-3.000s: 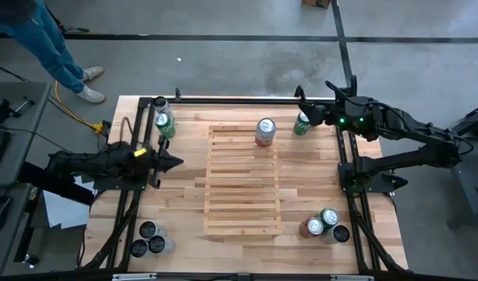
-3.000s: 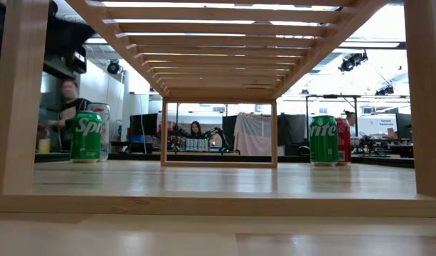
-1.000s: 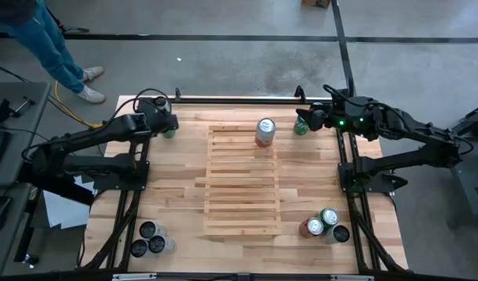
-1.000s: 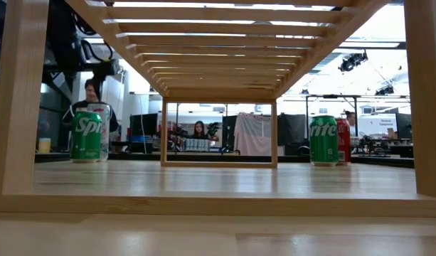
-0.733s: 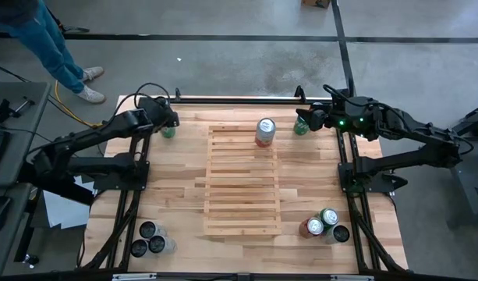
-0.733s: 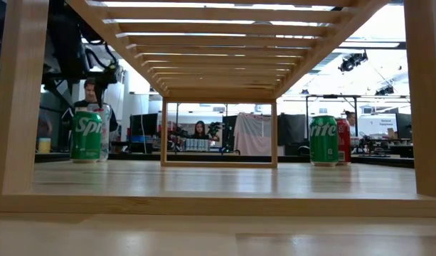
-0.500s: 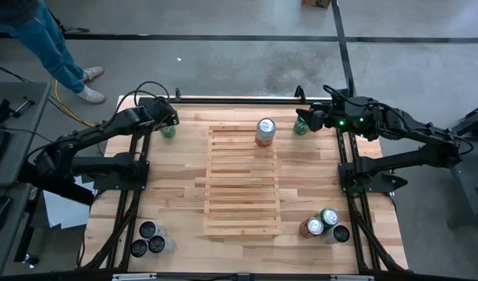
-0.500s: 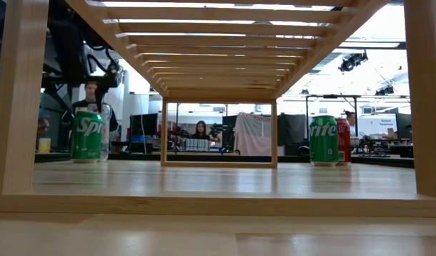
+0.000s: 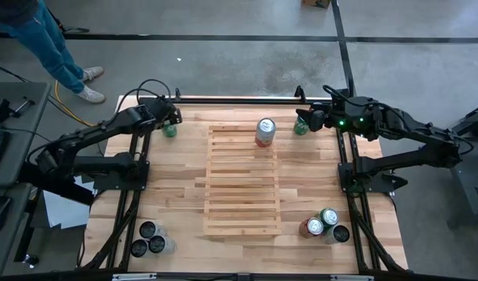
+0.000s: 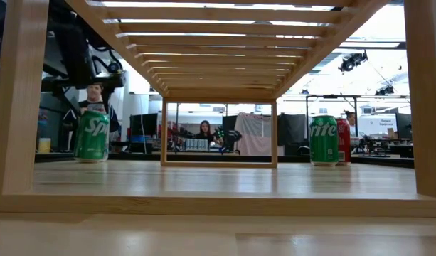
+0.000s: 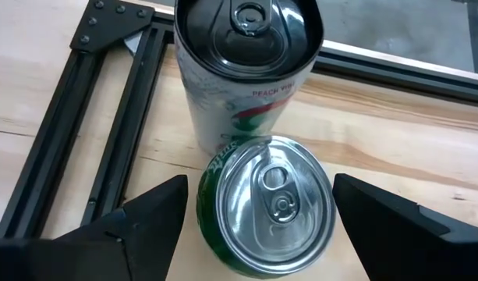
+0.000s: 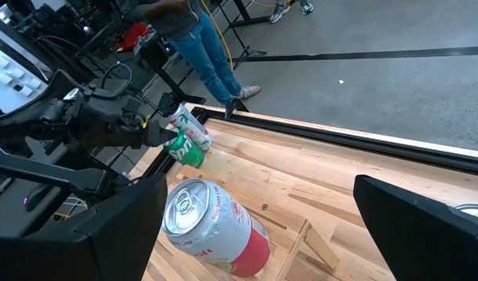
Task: Place canned beverage on shelf
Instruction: Put the top left green soda can on the shelf
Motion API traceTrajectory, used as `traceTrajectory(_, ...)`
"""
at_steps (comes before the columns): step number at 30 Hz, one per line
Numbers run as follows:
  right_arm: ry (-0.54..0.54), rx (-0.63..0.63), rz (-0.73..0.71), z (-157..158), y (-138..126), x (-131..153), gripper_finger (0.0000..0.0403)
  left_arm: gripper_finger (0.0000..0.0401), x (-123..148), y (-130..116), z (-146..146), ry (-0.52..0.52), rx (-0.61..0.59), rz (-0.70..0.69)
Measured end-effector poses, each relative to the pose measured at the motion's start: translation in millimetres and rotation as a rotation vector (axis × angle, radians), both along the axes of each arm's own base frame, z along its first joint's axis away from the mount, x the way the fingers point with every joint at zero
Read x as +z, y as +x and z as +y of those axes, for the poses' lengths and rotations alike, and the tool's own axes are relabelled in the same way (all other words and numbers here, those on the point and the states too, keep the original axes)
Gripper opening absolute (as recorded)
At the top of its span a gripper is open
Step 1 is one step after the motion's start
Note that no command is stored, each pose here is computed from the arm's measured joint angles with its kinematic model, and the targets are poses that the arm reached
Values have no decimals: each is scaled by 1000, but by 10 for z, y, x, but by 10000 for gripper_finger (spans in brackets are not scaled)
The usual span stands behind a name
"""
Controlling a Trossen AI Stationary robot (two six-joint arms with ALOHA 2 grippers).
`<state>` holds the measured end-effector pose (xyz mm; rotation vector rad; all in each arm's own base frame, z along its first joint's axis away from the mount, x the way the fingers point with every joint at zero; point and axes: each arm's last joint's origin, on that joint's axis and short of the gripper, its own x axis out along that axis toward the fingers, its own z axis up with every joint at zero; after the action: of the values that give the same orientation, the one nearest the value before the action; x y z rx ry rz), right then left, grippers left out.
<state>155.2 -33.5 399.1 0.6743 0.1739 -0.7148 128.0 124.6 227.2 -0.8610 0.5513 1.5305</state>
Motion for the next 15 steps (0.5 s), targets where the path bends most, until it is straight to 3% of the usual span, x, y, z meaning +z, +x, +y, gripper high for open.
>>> traceTrajectory(10,0,0,0,0,0,0,395,314,107,-72,-60,47,-19,-39)
traceTrajectory(15,1,-1,-1,0,0,0,395,314,71,-80,-69,10,-17,-11)
